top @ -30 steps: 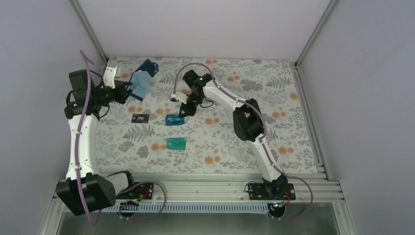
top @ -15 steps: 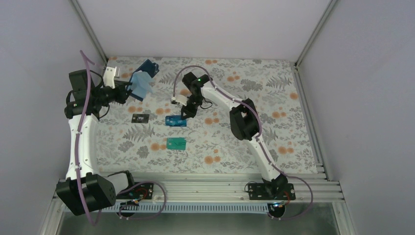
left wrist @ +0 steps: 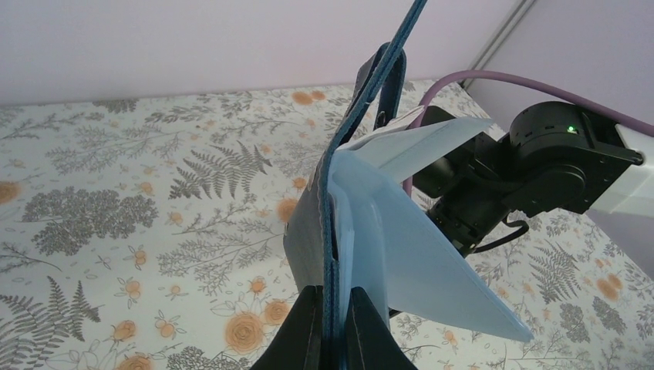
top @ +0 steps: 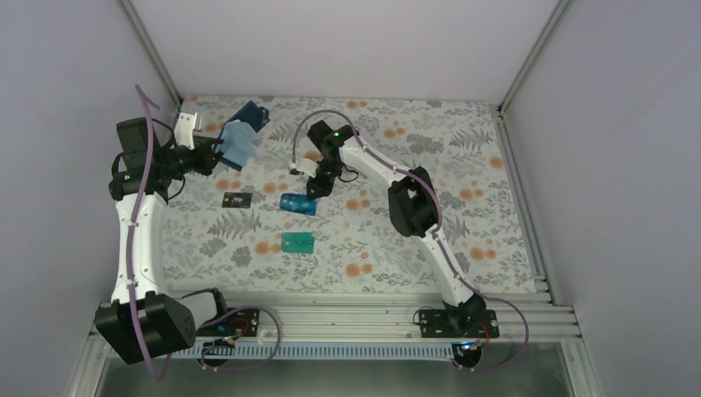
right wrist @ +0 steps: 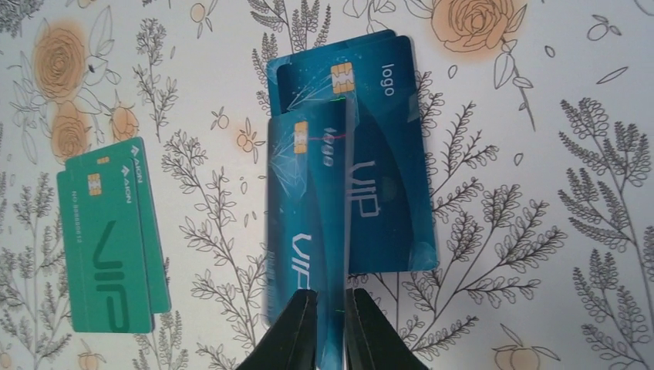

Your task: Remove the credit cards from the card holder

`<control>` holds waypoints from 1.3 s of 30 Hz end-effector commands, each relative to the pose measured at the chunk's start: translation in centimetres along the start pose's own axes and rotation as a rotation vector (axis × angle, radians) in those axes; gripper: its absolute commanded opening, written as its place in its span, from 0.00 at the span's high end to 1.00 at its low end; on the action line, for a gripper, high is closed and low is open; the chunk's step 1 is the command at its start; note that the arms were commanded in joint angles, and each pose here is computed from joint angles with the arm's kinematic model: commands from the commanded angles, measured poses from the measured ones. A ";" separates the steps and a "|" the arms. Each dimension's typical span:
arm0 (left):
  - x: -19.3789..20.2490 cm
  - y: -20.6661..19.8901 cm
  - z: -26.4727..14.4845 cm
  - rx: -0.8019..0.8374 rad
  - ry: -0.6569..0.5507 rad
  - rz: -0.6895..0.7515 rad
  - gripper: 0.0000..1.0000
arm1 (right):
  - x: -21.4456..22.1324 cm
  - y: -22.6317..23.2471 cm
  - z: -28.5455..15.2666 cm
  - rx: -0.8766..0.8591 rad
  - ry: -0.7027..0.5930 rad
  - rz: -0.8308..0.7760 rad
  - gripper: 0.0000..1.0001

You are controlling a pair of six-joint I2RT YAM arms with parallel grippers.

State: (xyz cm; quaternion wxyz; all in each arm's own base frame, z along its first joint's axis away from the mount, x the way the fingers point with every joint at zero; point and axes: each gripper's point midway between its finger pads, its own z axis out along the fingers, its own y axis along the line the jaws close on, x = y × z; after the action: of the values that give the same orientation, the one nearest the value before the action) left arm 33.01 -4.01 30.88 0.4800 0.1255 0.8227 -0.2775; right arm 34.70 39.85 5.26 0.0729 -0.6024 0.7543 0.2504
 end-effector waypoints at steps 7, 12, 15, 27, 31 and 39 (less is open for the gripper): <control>-0.5 -0.6 -0.1 0.039 -0.024 0.014 0.98 | -3.5 -4.4 -3.9 0.300 -0.114 0.006 0.59; -0.6 -3.2 -0.4 0.198 -0.040 0.029 0.98 | -7.2 -1.6 -13.5 0.390 -0.413 -0.035 0.48; -0.6 -5.9 -1.0 0.347 -0.057 0.066 0.98 | -8.1 2.6 -19.6 0.360 -0.642 -0.116 0.43; 1.3 -11.8 -1.0 0.618 -0.014 0.179 0.98 | -8.0 15.5 -28.1 0.302 -0.930 -0.371 0.23; 2.7 -12.4 0.6 0.616 0.045 0.184 0.98 | -8.7 15.8 -28.1 0.285 -0.938 -0.321 0.21; 3.6 -13.9 1.4 0.658 0.085 0.218 0.98 | -8.8 14.1 -25.1 0.239 -0.830 -0.217 0.55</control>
State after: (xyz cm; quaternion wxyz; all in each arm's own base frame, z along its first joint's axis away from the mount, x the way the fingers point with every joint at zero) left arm 25.60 -16.22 31.74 0.3954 0.3542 0.6989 -0.4792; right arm 29.03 37.49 36.05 0.4979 -0.5118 0.5948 0.3694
